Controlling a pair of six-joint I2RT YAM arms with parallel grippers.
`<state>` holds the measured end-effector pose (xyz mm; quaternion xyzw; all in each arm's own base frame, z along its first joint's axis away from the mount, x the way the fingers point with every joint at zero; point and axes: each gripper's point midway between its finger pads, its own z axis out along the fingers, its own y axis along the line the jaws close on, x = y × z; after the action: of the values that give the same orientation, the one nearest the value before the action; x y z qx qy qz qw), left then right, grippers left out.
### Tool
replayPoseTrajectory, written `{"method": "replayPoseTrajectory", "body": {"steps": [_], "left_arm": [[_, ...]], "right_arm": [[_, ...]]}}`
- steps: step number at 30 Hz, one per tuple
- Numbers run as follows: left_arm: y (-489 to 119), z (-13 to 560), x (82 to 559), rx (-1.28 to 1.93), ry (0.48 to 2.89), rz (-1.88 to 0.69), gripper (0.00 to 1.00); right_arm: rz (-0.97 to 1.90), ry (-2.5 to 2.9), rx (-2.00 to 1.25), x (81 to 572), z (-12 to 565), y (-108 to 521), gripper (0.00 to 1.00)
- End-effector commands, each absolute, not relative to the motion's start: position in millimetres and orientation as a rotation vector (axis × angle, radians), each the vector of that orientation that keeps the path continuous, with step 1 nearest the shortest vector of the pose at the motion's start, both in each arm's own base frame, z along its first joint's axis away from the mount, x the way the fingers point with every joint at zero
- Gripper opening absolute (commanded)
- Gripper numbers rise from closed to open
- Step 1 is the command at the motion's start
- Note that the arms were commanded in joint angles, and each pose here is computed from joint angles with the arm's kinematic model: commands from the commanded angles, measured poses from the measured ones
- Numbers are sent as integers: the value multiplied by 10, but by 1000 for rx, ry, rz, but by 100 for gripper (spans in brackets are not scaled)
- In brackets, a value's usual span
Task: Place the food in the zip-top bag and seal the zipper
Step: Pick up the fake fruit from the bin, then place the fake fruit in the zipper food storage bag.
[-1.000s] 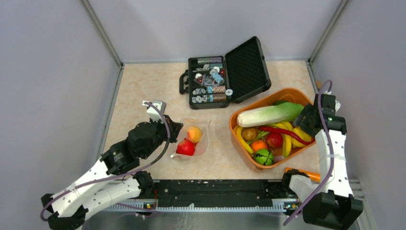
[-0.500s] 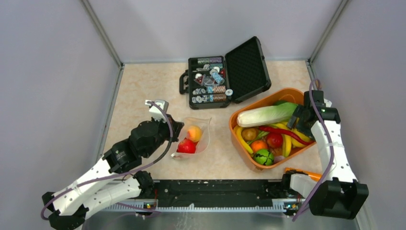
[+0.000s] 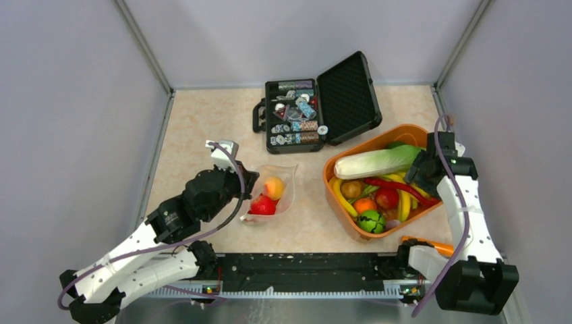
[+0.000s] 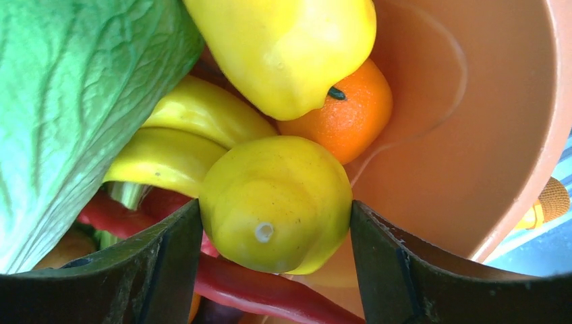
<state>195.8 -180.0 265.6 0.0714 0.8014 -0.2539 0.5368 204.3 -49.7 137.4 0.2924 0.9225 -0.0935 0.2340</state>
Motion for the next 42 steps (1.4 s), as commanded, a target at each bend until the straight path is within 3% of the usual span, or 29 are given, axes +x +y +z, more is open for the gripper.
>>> {"method": "replayPoseTrajectory", "body": {"steps": [1,5,12,23,33,42], "left_arm": [[-1804,2800,2015,139,1860,-617,0],[-1822,2800,2016,138,1867,-623,0],[-1815,2782,2016,126,1879,-619,0],[-1877,2733,2038,133,1905,-619,0],[-1944,2722,2053,135,1917,-634,0],[-1896,2698,2053,127,1929,-609,0]], "right_arm": [[-122,2391,740,2233,1784,-389,28],[-41,2313,697,2286,1953,-313,20],[92,2121,621,2367,2425,-192,22],[900,1844,202,2430,3314,992,23],[1044,1786,-25,2252,3560,1437,24],[1092,1838,-278,2113,3481,2349,24]]}}
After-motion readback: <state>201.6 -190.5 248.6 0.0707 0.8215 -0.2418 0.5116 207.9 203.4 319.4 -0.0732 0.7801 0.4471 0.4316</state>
